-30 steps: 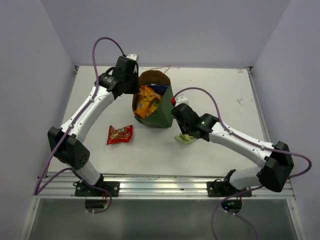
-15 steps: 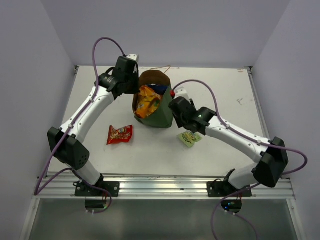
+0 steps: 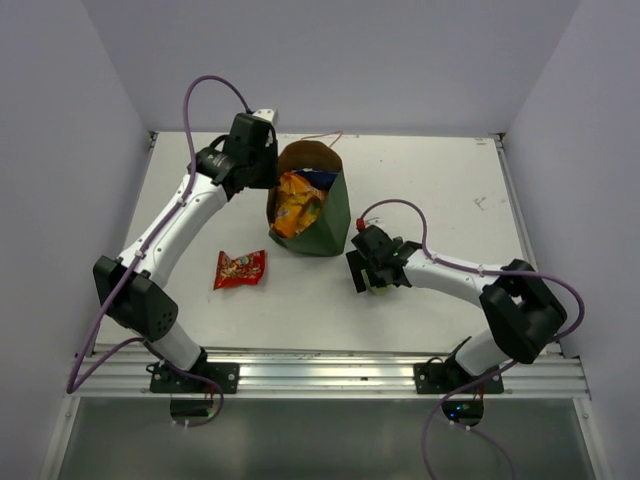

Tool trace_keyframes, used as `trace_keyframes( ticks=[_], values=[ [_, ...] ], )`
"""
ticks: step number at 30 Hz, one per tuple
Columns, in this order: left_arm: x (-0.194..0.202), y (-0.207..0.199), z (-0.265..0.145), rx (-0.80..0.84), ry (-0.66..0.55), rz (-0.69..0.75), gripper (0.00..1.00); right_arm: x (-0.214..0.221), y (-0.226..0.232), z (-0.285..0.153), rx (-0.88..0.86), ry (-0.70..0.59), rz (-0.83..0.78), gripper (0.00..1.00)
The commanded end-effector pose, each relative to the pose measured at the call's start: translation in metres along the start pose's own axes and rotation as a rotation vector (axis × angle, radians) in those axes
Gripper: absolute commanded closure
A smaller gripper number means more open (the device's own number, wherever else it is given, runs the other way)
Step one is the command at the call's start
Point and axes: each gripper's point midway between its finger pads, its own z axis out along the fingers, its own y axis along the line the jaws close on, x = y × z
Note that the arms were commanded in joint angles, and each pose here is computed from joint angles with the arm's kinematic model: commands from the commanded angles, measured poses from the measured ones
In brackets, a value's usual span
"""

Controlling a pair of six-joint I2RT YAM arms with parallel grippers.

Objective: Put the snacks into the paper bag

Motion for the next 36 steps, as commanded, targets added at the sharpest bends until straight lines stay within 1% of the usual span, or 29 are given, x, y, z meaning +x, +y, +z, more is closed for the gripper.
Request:
trace_keyframes(
  ticks=[1,3,5,6,7,9,10,12,13,14,17,18,19,20,21,23,24,26,27,29,30,31,32,33,35,36],
  values=[
    [-0.034,-0.014,-0.022,0.074,-0.132,-0.018,1.00,-0.016,0.007,0.009,-0.054,-0.073,0.063,0.01],
    [-0.034,-0.015,-0.022,0.076,-0.132,-0.017,1.00,-0.015,0.007,0.014,-0.049,-0.068,0.059,0.02],
    [-0.035,-0.015,-0.022,0.078,-0.133,-0.017,1.00,-0.015,0.007,0.022,-0.047,-0.058,0.055,0.06],
    [-0.034,-0.015,-0.021,0.075,-0.132,-0.015,1.00,-0.017,0.009,0.023,-0.056,-0.057,0.055,0.10],
    [-0.034,-0.015,-0.021,0.075,-0.132,-0.015,1.00,-0.018,0.009,0.024,-0.055,-0.055,0.056,0.24],
    [-0.034,-0.014,-0.021,0.073,-0.133,-0.016,1.00,-0.017,0.010,0.028,-0.055,-0.040,0.051,0.35],
    [-0.035,-0.014,-0.022,0.071,-0.133,-0.017,1.00,-0.017,0.011,0.028,-0.057,-0.036,0.045,0.46],
    [-0.035,-0.013,-0.021,0.068,-0.134,-0.016,1.00,-0.017,0.012,0.029,-0.057,-0.029,0.043,0.56],
    [-0.034,-0.013,-0.021,0.068,-0.133,-0.016,1.00,-0.015,0.010,0.028,-0.050,-0.015,0.035,0.86],
    [-0.034,-0.013,-0.021,0.068,-0.133,-0.016,1.00,-0.016,0.007,0.027,-0.032,-0.014,0.037,1.00],
    [-0.035,-0.013,-0.020,0.068,-0.134,-0.015,1.00,-0.027,-0.001,0.013,0.002,-0.034,0.033,1.00],
    [-0.035,-0.014,-0.020,0.071,-0.135,-0.014,1.00,-0.044,-0.005,0.003,0.020,-0.070,0.046,1.00],
    [-0.034,-0.014,-0.019,0.072,-0.132,-0.014,1.00,-0.050,-0.018,-0.012,0.070,-0.082,0.038,1.00],
    [-0.034,-0.015,-0.019,0.075,-0.131,-0.012,1.00,-0.063,-0.023,-0.025,0.088,-0.115,0.040,1.00],
    [-0.034,-0.015,-0.018,0.078,-0.130,-0.013,1.00,-0.095,-0.025,-0.047,0.086,-0.189,0.065,1.00],
    [-0.034,-0.015,-0.019,0.078,-0.131,-0.012,1.00,-0.129,-0.037,-0.088,0.101,-0.294,0.078,1.00],
    [-0.034,-0.015,-0.019,0.078,-0.131,-0.012,1.00,-0.165,-0.036,-0.120,0.070,-0.391,0.108,1.00],
    [-0.034,-0.015,-0.019,0.079,-0.132,-0.012,1.00,-0.196,-0.033,-0.150,0.030,-0.469,0.094,1.00],
    [-0.035,-0.015,-0.020,0.079,-0.139,-0.013,1.00,-0.225,-0.031,-0.180,-0.008,-0.548,0.114,1.00],
    [-0.036,-0.015,-0.021,0.079,-0.142,-0.015,1.00,-0.251,-0.019,-0.195,-0.064,-0.595,0.084,1.00],
    [-0.037,-0.015,-0.021,0.075,-0.145,-0.017,1.00,-0.270,-0.005,-0.218,-0.164,-0.651,0.074,1.00],
    [-0.038,-0.015,-0.023,0.075,-0.148,-0.019,1.00,-0.282,0.004,-0.228,-0.215,-0.690,0.064,1.00],
    [-0.038,-0.014,-0.023,0.073,-0.149,-0.019,1.00,-0.290,0.019,-0.222,-0.263,-0.684,0.046,1.00],
    [-0.037,-0.014,-0.023,0.072,-0.146,-0.019,1.00,-0.301,0.034,-0.236,-0.351,-0.710,0.025,1.00],
    [-0.037,-0.015,-0.022,0.076,-0.146,-0.020,1.00,-0.308,0.056,-0.229,-0.424,-0.690,0.002,1.00],
    [-0.038,-0.015,-0.022,0.078,-0.147,-0.020,1.00,-0.310,0.071,-0.219,-0.450,-0.666,-0.014,1.00]
  ],
)
